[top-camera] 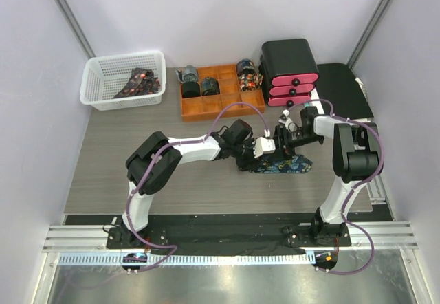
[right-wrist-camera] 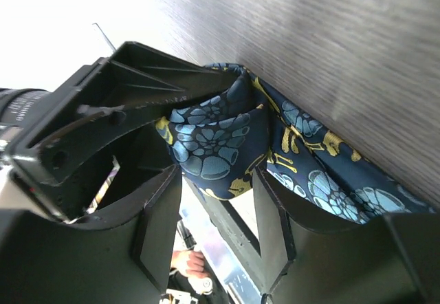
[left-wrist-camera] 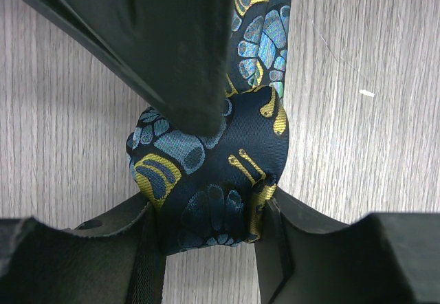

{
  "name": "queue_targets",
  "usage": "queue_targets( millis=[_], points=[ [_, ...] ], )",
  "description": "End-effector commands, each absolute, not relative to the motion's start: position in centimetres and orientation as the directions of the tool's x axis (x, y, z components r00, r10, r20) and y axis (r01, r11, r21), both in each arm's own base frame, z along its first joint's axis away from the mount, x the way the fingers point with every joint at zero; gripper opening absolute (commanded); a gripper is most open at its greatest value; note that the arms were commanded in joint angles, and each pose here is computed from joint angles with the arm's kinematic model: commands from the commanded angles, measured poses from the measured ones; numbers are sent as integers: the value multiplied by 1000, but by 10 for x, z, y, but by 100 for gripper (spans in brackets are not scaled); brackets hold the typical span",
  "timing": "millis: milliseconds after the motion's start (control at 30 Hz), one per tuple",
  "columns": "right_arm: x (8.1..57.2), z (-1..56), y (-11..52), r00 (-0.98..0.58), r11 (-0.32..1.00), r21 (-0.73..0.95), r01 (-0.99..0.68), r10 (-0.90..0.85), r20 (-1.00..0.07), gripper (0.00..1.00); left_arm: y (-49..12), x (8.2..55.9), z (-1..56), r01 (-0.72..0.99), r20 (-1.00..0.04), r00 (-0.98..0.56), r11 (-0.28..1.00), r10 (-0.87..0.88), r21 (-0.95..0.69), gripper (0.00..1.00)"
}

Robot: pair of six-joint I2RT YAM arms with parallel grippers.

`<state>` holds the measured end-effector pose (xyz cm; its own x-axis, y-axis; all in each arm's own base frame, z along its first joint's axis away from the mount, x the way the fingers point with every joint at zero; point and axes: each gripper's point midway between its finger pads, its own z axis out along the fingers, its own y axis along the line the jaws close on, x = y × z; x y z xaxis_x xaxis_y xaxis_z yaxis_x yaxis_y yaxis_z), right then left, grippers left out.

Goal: Roll the ties
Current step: Roll the tie at the center of the board.

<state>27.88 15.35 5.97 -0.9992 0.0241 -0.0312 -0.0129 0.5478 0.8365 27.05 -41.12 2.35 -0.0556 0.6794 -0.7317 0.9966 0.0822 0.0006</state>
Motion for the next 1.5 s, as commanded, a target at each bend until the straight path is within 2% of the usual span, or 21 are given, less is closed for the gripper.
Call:
queue_targets(
  millis=[0, 100, 133, 233, 267, 333, 367, 433, 467, 633, 700, 767, 867, 933, 967, 1033, 1100, 1267, 1467],
  points=[
    [277, 68, 163, -996, 532, 842, -82, -4, -94, 50, -373, 245, -24, 992, -573, -123, 77, 811, -103, 36],
    [279, 54, 161, -996, 566, 820, -82, -12, -91, 38, -374, 245, -23, 993, -575, -115, 70, 810, -99, 38],
    [279, 49, 159, -996, 580, 811, -77, -14, -85, 21, -374, 244, -22, 993, -573, -115, 69, 812, -101, 39],
    [277, 37, 152, -997, 612, 788, -63, -11, -71, 3, -374, 248, -18, 994, -578, -106, 68, 809, -87, 44],
    [274, 33, 148, -998, 622, 782, -46, -3, -56, 1, -374, 248, -17, 994, -580, -104, 69, 808, -83, 48],
    [271, 29, 145, -999, 628, 777, -33, 0, -43, 1, -374, 253, -6, 994, -603, -108, 78, 791, -76, 62],
    [267, 26, 143, -1000, 632, 775, -18, 5, -27, 1, -376, 255, -2, 994, -624, -107, 85, 774, -66, 76],
    [265, 22, 140, -1000, 640, 768, -12, 4, -19, 1, -374, 260, 20, 992, -673, -120, 118, 730, -50, 95],
    [262, 20, 140, -1000, 642, 766, -8, 3, -12, 1, -375, 263, 30, 992, -700, -109, 125, 706, -29, 100],
    [261, 9, 135, -1000, 661, 750, -13, -14, -5, 1, -377, 280, 103, 979, -818, -90, 202, 569, 33, 100],
    [261, 5, 134, -1000, 668, 744, -13, -17, -2, 1, -372, 290, 141, 962, -858, -59, 260, 511, 89, 100],
    [262, 3, 133, -1000, 670, 742, -14, -20, -1, 1, -367, 283, 173, 959, -899, -7, 259, 438, 119, 100],
    [263, -1, 133, -1000, 678, 735, -10, -23, 7, 1, -364, 280, 193, 947, -942, 20, 295, 335, 125, 100],
    [262, -4, 133, -999, 678, 735, -2, -26, 21, 1, -367, 271, 186, 963, -941, 35, 239, 336, 121, 100],
    [260, -4, 135, -999, 677, 736, -2, -32, 27, 1, -369, 268, 181, 970, -928, 90, 177, 362, 163, 100],
    [258, -7, 137, -998, 678, 735, 6, -37, 42, 1, -376, 260, 161, 990, -906, 73, 79, 416, 116, 100],
    [256, -10, 139, -998, 678, 735, 9, -45, 54, 1, -384, 262, 146, 995, -900, 59, 45, 433, 87, 100],
    [252, -15, 148, -995, 678, 735, 1, -74, 69, 1, -397, 261, 128, 992, -924, 119, 2, 363, 129, 100],
    [251, -28, 159, -993, 690, 724, 14, -76, 91, 1, -406, 261, 103, 992, -933, 117, -5, 341, 123, 94]
  ],
)
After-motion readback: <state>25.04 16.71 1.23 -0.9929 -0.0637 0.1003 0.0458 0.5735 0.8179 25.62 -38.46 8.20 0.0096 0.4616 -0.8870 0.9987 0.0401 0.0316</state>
